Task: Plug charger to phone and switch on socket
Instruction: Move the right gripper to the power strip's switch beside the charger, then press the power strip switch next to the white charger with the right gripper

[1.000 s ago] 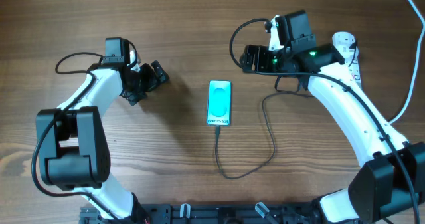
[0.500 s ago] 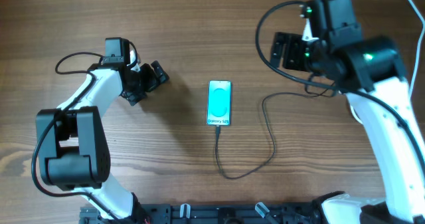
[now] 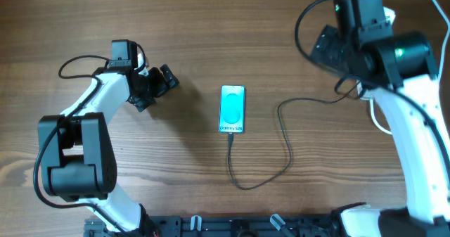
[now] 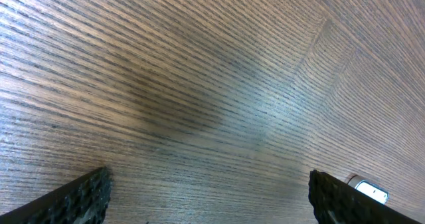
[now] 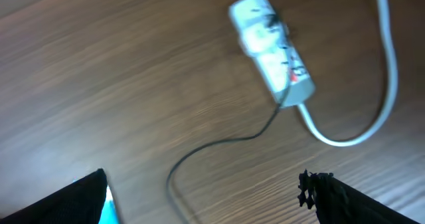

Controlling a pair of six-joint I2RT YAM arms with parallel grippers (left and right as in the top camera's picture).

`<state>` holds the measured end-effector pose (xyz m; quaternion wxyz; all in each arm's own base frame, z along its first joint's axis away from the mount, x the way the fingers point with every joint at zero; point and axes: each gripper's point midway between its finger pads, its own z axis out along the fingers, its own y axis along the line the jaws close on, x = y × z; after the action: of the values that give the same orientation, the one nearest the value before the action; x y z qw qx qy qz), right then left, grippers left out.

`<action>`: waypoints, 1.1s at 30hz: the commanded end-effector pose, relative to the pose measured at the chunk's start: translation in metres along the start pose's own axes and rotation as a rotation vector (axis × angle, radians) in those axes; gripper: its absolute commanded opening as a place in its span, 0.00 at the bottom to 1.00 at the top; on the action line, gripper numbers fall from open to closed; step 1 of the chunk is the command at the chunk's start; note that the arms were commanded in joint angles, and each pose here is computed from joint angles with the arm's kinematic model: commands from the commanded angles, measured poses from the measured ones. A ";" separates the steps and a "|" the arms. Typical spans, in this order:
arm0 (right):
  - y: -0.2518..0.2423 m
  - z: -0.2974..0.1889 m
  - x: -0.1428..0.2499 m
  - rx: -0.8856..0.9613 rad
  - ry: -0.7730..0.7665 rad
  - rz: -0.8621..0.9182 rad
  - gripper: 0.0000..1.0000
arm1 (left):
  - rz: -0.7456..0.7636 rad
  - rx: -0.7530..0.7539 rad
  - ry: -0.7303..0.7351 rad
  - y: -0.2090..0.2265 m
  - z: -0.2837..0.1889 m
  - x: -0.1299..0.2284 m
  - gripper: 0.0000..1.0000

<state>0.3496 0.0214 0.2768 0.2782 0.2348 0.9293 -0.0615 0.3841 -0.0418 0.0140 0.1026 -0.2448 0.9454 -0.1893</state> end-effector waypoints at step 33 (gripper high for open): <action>-0.207 0.172 0.008 0.376 0.383 0.490 1.00 | -0.035 -0.089 0.039 0.029 0.014 0.012 1.00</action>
<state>0.3379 -0.1959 0.1486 0.0839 0.5089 0.8486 -0.1175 0.3841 -0.0419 0.0140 0.1025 -0.2449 0.9453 -0.1895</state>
